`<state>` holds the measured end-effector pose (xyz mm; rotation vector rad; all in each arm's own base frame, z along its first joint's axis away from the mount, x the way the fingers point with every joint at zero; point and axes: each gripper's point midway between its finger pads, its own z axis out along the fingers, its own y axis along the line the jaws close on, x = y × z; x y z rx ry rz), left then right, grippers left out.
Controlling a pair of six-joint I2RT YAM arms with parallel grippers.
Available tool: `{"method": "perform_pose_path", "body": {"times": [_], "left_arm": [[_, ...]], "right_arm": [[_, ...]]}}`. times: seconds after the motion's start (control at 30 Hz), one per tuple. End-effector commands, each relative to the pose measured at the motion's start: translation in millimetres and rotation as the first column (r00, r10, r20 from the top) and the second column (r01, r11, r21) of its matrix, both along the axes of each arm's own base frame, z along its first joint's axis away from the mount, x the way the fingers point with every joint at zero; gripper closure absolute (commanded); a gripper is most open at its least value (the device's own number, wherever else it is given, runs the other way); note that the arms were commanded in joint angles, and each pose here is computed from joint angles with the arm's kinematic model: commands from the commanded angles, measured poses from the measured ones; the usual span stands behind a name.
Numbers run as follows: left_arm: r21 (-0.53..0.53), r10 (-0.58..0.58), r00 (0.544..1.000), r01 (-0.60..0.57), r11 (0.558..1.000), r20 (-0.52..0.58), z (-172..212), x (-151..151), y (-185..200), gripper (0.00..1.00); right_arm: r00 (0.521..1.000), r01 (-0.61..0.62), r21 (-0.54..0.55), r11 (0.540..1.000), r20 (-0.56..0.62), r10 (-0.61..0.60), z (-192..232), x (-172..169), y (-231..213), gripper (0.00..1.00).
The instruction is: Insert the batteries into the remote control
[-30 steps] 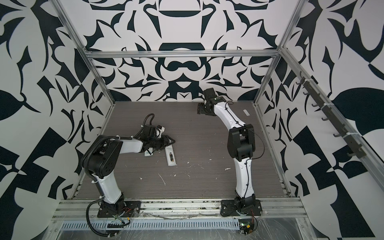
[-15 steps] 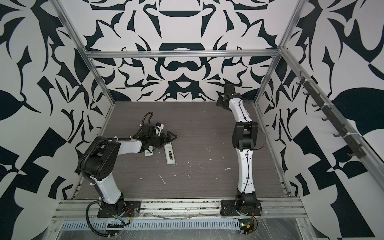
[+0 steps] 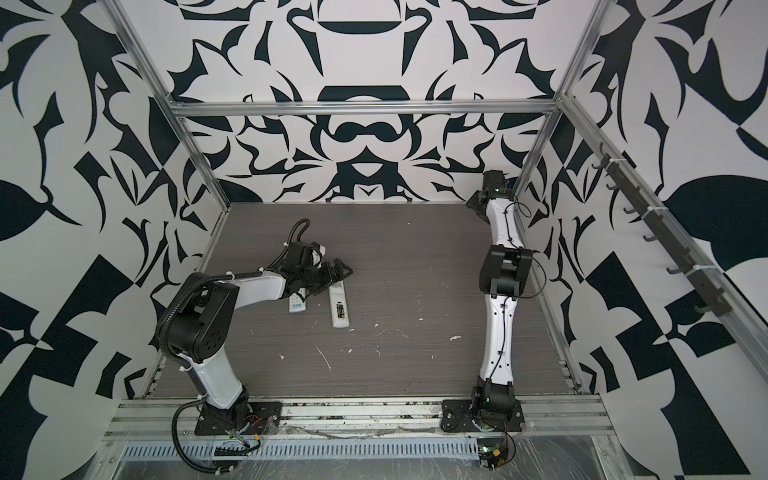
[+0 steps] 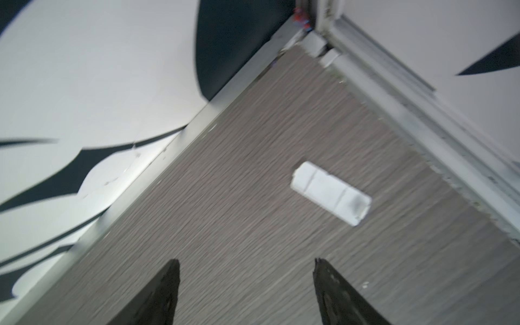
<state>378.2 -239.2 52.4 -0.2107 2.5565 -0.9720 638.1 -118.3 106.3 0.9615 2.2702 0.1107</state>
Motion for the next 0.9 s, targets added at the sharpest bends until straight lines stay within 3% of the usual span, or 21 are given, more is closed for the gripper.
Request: {"method": "perform_pose_path", "body": {"times": [0.0,0.5,0.63,0.87], "left_arm": [[0.129,0.027,0.992,-0.011,0.992,-0.122,-35.0,-21.2,16.2,0.00],[-0.096,-0.046,0.996,0.039,0.995,-0.074,8.9,-20.0,-27.5,0.00],[-0.092,-0.040,0.997,0.034,0.995,-0.070,21.7,-17.9,-26.0,0.01],[-0.073,0.017,0.997,-0.022,0.997,-0.072,31.8,-20.1,-7.8,0.00]], "right_arm": [[0.994,0.064,-0.008,0.998,0.093,-0.063,34.2,8.4,-18.6,0.22],[0.995,0.070,0.066,0.995,0.067,-0.074,-16.8,12.4,-55.1,0.22],[0.998,0.054,0.121,0.991,0.031,-0.058,-38.6,10.6,-47.6,0.22],[0.999,-0.014,0.107,0.994,-0.049,0.020,-57.5,-1.4,-33.9,0.24]]}}
